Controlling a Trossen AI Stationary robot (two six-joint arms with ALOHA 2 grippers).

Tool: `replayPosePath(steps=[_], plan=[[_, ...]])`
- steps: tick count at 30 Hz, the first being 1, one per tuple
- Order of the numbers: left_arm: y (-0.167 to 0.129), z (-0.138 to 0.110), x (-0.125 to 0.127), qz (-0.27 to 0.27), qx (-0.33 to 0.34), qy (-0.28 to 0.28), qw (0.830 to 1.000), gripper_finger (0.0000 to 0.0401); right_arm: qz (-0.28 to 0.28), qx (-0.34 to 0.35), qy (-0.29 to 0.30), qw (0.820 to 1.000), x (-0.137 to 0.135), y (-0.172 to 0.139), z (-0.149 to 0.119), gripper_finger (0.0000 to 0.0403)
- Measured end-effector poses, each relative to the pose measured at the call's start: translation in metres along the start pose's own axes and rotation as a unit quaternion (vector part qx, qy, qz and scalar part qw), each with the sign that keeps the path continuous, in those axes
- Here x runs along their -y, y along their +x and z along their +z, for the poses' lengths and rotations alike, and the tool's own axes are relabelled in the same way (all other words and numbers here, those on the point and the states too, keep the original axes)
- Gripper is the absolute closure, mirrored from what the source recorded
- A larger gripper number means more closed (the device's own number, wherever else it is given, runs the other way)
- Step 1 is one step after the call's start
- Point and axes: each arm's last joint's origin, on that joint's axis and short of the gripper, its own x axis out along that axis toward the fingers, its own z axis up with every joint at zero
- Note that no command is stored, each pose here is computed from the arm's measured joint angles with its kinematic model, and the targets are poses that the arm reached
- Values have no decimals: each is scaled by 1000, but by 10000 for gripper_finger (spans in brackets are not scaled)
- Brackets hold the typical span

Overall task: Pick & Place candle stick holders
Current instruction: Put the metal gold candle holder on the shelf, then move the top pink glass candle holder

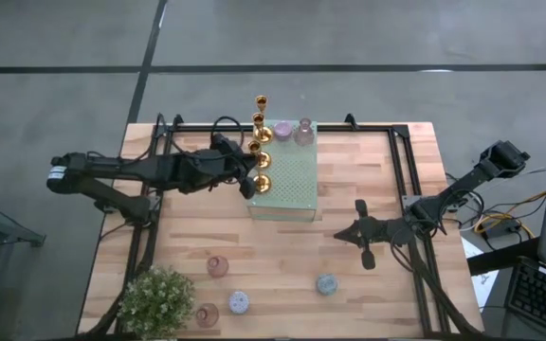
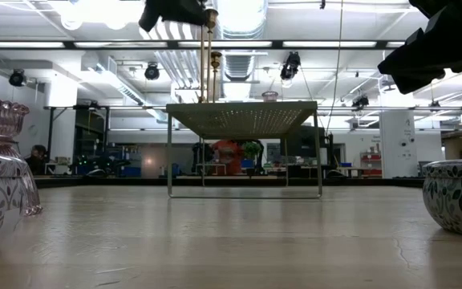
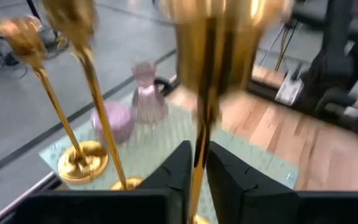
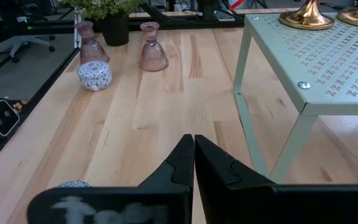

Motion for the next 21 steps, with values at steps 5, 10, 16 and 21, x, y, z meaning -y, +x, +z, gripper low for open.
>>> replayPosePath(steps=[5, 10, 16, 21], plan=[[-1, 2, 0, -3, 8, -5, 1000, 306, 0, 0, 0, 1000, 0, 0, 0, 394], [-2, 0, 1, -36, -10, -1, 999, 266, 0, -1, 1, 1000, 0, 0, 0, 394], [-11, -5, 0, -61, -50, 13, 997, 239, -1, -2, 1, 1000, 0, 0, -1, 394], [-16, -11, 0, -67, -81, 23, 994, 236, -1, -2, 1, 1000, 0, 0, 0, 394]])
